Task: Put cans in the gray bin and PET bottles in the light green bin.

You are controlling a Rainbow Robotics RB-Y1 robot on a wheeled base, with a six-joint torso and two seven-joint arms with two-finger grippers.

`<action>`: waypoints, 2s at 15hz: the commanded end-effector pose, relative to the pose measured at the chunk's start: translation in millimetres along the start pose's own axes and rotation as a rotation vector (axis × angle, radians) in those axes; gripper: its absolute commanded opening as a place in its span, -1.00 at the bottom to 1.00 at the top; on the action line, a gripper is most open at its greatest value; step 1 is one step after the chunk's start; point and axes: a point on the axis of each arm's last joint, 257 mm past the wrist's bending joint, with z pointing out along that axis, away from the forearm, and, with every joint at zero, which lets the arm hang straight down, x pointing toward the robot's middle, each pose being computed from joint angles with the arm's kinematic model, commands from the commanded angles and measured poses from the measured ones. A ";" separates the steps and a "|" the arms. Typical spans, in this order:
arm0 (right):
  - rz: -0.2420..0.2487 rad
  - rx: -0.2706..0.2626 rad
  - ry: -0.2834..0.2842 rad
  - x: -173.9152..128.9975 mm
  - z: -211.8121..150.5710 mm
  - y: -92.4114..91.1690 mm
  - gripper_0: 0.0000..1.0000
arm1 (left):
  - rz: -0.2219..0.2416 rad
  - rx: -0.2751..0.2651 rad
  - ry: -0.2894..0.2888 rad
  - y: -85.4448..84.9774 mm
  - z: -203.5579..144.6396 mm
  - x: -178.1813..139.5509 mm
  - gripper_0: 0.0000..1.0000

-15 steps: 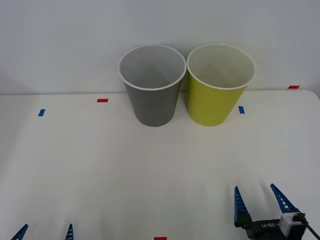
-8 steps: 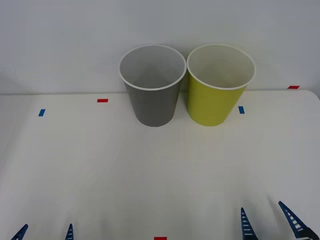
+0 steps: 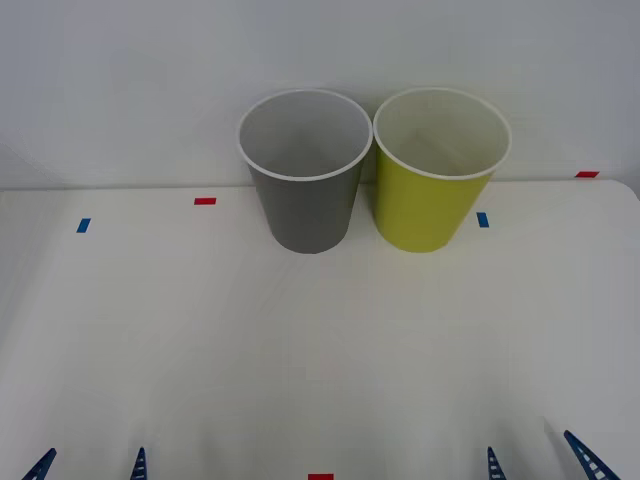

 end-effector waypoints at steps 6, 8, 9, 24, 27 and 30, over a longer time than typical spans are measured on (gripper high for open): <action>0.003 -0.001 0.006 1.7 -2.1 0.3 0.89 | 0.000 0.000 0.000 0.0 0.0 0.0 1.00; 0.003 -0.001 0.006 1.7 -2.1 0.3 0.90 | 0.000 0.000 0.000 0.0 0.0 0.0 1.00; 0.003 -0.001 0.006 1.7 -2.1 0.3 0.90 | 0.000 0.000 0.000 0.0 0.0 0.0 1.00; 0.003 -0.001 0.006 1.7 -2.1 0.3 0.90 | 0.000 0.000 0.000 0.0 0.0 0.0 1.00; 0.003 -0.001 0.006 1.7 -2.1 0.3 0.90 | 0.000 0.000 0.000 0.0 0.0 0.0 1.00; 0.003 -0.001 0.006 1.7 -2.1 0.3 0.89 | 0.000 0.000 0.000 0.0 0.0 0.0 1.00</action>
